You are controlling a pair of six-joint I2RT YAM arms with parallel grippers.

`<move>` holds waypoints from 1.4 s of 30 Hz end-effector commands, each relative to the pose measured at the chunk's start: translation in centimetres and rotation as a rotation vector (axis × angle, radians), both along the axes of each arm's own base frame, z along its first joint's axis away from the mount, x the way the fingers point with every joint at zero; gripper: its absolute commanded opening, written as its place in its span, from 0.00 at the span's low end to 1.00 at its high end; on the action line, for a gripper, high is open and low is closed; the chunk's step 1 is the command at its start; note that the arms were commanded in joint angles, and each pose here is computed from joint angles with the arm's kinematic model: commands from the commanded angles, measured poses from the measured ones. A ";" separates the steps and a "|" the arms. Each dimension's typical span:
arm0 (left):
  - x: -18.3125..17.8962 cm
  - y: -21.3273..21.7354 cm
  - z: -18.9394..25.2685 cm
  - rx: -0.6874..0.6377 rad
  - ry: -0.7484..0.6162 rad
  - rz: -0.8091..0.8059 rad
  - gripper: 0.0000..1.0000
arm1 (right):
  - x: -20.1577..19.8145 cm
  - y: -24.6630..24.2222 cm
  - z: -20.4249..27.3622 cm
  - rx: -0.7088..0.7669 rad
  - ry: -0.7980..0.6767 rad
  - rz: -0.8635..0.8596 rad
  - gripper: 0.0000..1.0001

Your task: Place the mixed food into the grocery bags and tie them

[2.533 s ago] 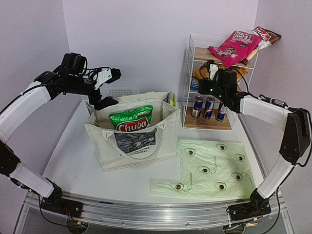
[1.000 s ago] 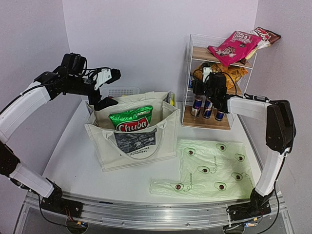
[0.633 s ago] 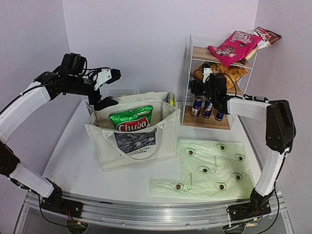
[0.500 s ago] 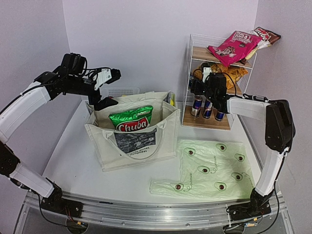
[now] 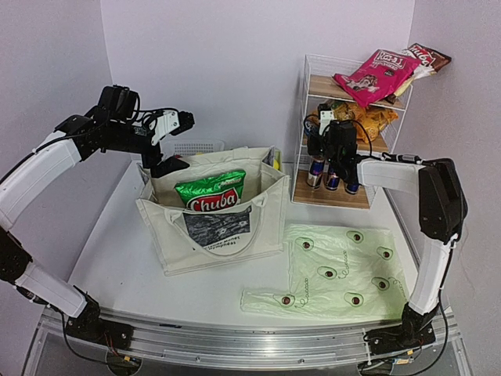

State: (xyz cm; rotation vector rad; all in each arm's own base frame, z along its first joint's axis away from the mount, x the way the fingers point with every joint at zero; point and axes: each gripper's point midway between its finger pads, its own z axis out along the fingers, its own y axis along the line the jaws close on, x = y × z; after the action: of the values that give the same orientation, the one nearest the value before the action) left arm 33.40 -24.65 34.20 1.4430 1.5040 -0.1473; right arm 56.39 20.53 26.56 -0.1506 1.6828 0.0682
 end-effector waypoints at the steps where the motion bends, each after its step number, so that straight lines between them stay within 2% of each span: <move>1: -0.2 0.2 1.5 -0.009 -0.053 0.005 0.99 | 0.0 -0.8 -4.3 -0.065 0.108 -0.028 0.04; 2: -0.2 0.3 1.5 -0.008 -0.054 0.006 0.99 | -0.1 -0.8 -4.1 -0.059 0.105 -0.024 0.00; 10: -0.3 0.5 1.2 0.000 -0.058 0.010 0.99 | -2.0 -0.4 1.4 0.050 0.031 0.039 0.00; 16: -0.4 0.2 1.0 -0.006 -0.052 -0.001 0.99 | -5.2 -0.8 6.2 0.139 -0.030 0.072 0.00; 29: -0.4 -0.1 1.2 -0.018 -0.052 -0.015 0.99 | -11.8 -3.7 5.7 0.059 0.083 0.009 0.00; 32: -0.5 0.0 1.2 -0.017 -0.052 -0.017 0.99 | -14.6 -3.2 5.3 0.039 0.134 0.082 0.00; 38: -0.6 0.0 1.0 -0.013 -0.050 -0.017 0.99 | -22.2 -2.3 7.4 0.040 0.196 0.296 0.00; 42: -0.5 -0.1 1.0 -0.015 -0.046 -0.019 0.99 | -28.1 0.8 9.4 0.087 0.212 0.592 0.00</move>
State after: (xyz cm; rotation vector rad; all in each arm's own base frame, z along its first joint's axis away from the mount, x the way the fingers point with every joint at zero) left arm 33.44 -24.46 33.75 1.4458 1.5139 -0.1361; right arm 34.49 18.38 34.27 -0.3576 1.8149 0.3584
